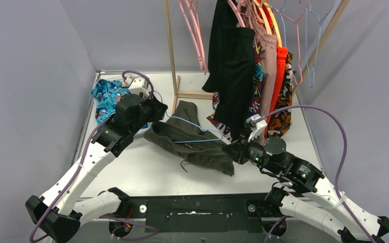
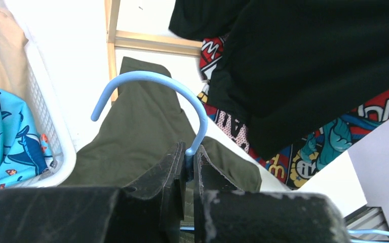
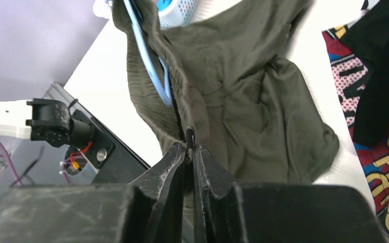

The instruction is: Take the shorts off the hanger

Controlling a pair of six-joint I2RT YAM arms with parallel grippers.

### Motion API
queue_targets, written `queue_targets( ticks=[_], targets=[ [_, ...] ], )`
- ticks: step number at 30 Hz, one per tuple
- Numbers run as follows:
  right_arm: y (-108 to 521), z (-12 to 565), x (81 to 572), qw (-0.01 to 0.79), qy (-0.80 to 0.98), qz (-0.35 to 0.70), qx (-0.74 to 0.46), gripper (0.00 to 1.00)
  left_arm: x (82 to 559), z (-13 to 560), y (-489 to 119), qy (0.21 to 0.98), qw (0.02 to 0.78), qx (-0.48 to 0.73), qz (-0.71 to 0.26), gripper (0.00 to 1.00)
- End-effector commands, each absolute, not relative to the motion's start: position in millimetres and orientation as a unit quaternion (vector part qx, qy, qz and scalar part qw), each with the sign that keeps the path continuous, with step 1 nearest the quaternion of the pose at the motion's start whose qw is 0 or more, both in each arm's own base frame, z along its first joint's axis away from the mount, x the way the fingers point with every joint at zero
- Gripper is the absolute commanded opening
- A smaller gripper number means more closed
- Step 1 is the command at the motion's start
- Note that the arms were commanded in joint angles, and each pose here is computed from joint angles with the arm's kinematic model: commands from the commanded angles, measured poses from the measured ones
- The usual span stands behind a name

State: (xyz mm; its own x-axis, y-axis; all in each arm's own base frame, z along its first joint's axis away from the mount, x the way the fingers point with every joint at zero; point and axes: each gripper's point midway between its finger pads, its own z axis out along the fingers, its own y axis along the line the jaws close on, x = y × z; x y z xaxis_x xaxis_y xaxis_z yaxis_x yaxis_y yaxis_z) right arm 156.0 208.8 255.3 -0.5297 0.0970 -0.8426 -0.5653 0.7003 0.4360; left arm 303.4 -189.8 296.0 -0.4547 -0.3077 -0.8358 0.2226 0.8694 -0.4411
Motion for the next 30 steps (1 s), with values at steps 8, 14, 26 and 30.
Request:
queue_targets(
  ticks=[8, 14, 26, 30],
  targets=[
    [209.6, 245.9, 193.2, 0.497, 0.805, 0.312, -0.089, 0.04, 310.3, 338.8, -184.1, 0.764, 0.579, -0.048, -0.282, 0.00],
    [206.5, 236.6, 217.0, 0.524, 0.802, 0.283, -0.040, 0.20, 304.4, 302.6, -183.9, 0.783, 0.557, -0.040, -0.274, 0.00],
    [192.0, 285.6, 195.8, 0.570, 0.748, 0.335, -0.059, 0.48, 294.7, 271.0, -187.4, 0.800, 0.531, -0.027, -0.279, 0.00],
    [228.6, 291.4, 171.5, 0.520, 0.740, 0.399, -0.152, 0.62, 294.9, 270.8, -190.6, 0.801, 0.528, -0.022, -0.283, 0.00]
  ],
)
